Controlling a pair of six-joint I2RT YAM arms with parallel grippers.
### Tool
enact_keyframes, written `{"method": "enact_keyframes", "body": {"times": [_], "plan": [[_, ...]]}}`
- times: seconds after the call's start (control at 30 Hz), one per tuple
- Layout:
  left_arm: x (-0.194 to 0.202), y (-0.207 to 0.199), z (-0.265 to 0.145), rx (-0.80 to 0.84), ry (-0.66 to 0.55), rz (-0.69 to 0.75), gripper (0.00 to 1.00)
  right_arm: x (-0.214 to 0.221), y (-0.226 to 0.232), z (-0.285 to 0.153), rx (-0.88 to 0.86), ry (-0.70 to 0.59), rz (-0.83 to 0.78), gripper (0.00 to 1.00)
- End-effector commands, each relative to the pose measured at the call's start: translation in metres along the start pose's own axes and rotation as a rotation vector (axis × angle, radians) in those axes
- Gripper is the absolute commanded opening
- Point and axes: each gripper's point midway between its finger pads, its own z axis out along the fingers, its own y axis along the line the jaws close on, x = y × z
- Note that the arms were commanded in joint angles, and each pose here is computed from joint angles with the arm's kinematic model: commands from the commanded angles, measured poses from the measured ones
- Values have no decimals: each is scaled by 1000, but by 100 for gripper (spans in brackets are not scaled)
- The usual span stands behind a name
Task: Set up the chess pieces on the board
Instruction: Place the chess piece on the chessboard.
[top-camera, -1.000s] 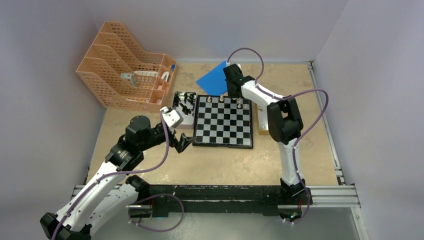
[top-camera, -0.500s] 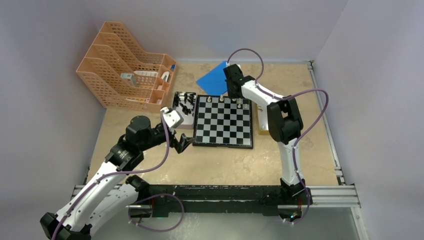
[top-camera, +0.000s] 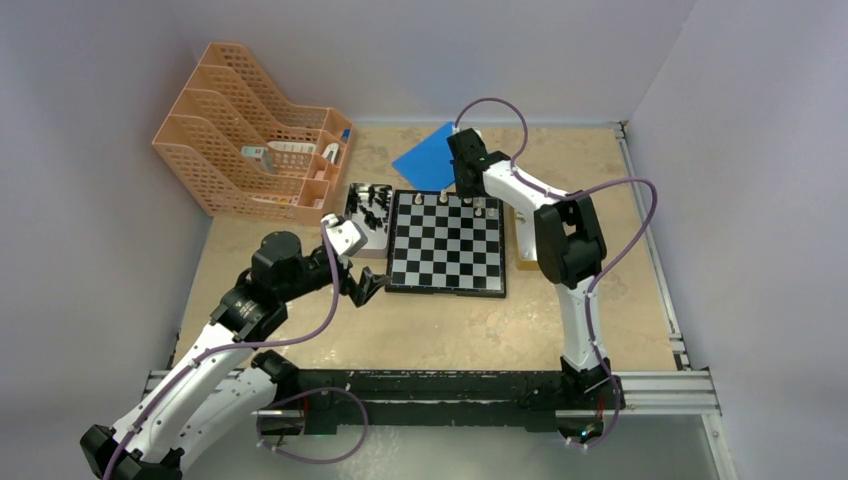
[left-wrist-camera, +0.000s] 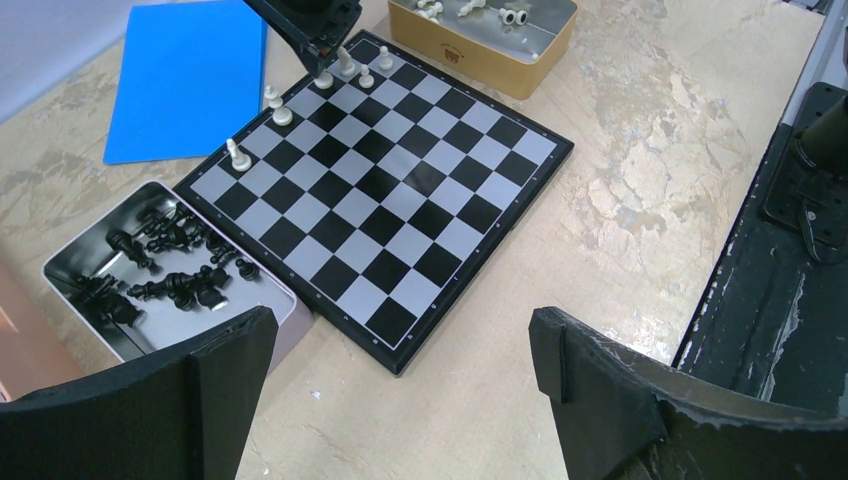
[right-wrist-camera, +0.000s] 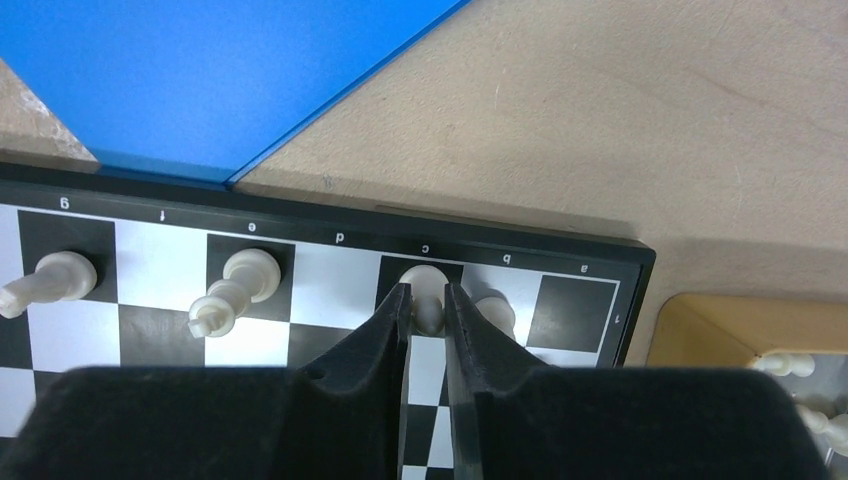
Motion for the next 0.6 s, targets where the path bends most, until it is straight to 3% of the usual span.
{"method": "enact_keyframes", "body": {"times": [0.0, 0.2, 0.57], "plan": [[-11, 2, -1, -4, -34, 33, 100, 0, 5, -8, -40, 29, 2, 23], [-10, 1, -1, -3, -29, 33, 100, -4, 10, -11, -64, 23, 3, 32], [-7, 2, 2, -4, -14, 3, 100, -31, 0, -43, -38, -53, 34, 35]]}}
